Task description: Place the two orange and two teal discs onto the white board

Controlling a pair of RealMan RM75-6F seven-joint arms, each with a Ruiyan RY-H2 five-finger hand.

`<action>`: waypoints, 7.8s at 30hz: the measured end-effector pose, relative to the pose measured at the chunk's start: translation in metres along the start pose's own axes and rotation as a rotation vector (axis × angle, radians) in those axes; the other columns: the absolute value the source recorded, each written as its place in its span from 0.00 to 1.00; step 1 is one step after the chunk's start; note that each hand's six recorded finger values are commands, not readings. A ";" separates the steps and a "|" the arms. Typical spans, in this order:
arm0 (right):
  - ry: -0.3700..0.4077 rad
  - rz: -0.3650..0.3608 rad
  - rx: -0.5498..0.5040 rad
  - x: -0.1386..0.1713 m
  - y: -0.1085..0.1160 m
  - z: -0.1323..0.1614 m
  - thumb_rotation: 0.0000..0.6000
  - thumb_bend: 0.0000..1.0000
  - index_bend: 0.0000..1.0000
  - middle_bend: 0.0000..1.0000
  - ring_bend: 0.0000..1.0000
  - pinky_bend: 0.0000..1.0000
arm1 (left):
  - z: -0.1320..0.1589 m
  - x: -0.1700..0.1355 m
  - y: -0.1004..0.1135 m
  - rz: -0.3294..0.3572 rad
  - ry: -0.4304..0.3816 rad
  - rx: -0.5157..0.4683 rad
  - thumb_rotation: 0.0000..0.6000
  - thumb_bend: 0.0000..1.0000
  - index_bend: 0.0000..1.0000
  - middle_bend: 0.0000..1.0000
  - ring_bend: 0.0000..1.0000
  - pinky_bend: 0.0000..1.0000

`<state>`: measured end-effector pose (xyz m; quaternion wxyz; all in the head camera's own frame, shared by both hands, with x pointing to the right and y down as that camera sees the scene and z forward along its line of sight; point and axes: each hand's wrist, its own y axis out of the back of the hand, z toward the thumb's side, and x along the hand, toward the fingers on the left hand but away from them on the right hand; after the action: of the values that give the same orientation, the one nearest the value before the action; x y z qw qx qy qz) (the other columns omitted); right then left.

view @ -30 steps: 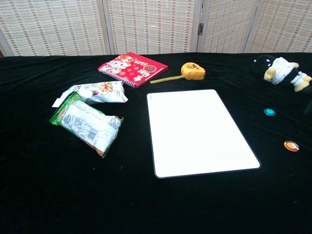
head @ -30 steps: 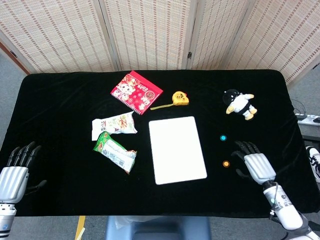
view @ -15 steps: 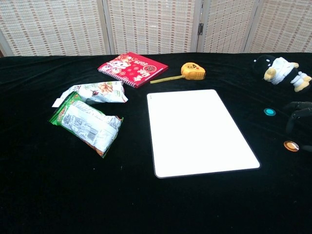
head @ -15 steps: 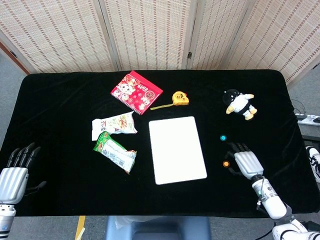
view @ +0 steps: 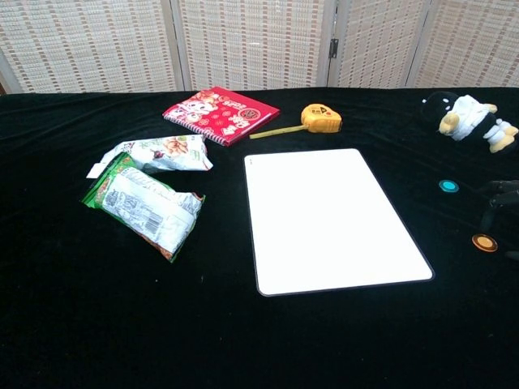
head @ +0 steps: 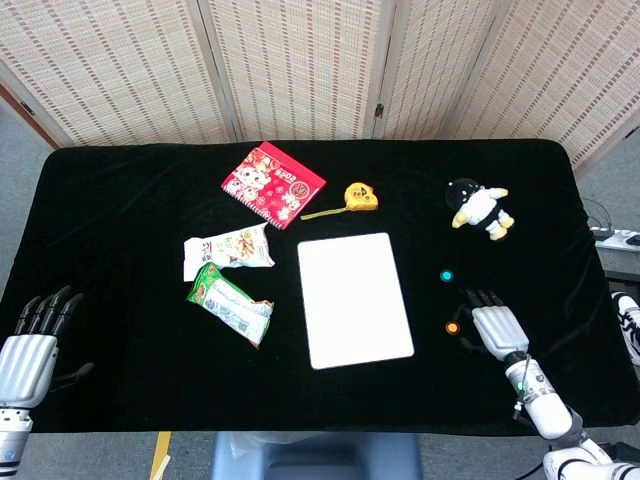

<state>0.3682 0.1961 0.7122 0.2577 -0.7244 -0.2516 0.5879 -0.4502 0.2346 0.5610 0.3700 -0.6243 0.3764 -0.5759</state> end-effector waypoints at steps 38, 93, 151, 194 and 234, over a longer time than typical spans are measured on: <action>0.050 -0.025 -0.009 -0.009 0.012 0.021 1.00 0.27 0.50 0.13 0.00 0.00 | -0.004 0.001 -0.002 -0.006 0.009 -0.003 1.00 0.15 0.05 0.05 0.10 0.00; 0.150 -0.076 0.020 0.020 0.041 0.053 1.00 0.27 0.34 0.11 0.00 0.00 | 0.008 0.007 -0.005 -0.003 -0.038 -0.024 1.00 0.15 0.05 0.05 0.10 0.00; -0.197 0.010 -0.031 0.066 -0.009 -0.065 1.00 0.27 0.48 0.16 0.02 0.00 | 0.015 0.017 -0.007 -0.017 -0.062 -0.027 1.00 0.15 0.04 0.05 0.10 0.00; 0.301 0.056 0.071 -0.044 0.011 0.163 1.00 0.27 0.49 0.14 0.00 0.00 | 0.005 0.014 -0.012 -0.030 -0.036 -0.038 1.00 0.15 0.04 0.05 0.10 0.00; 0.080 -0.068 0.056 -0.049 0.056 0.087 1.00 0.27 0.31 0.10 0.00 0.00 | 0.004 0.014 -0.017 -0.032 -0.038 -0.048 1.00 0.15 0.04 0.05 0.10 0.00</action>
<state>0.2775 0.1291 0.6948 0.3074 -0.7309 -0.2491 0.5561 -0.4447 0.2301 0.5822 0.3527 -0.6498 0.3727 -0.5607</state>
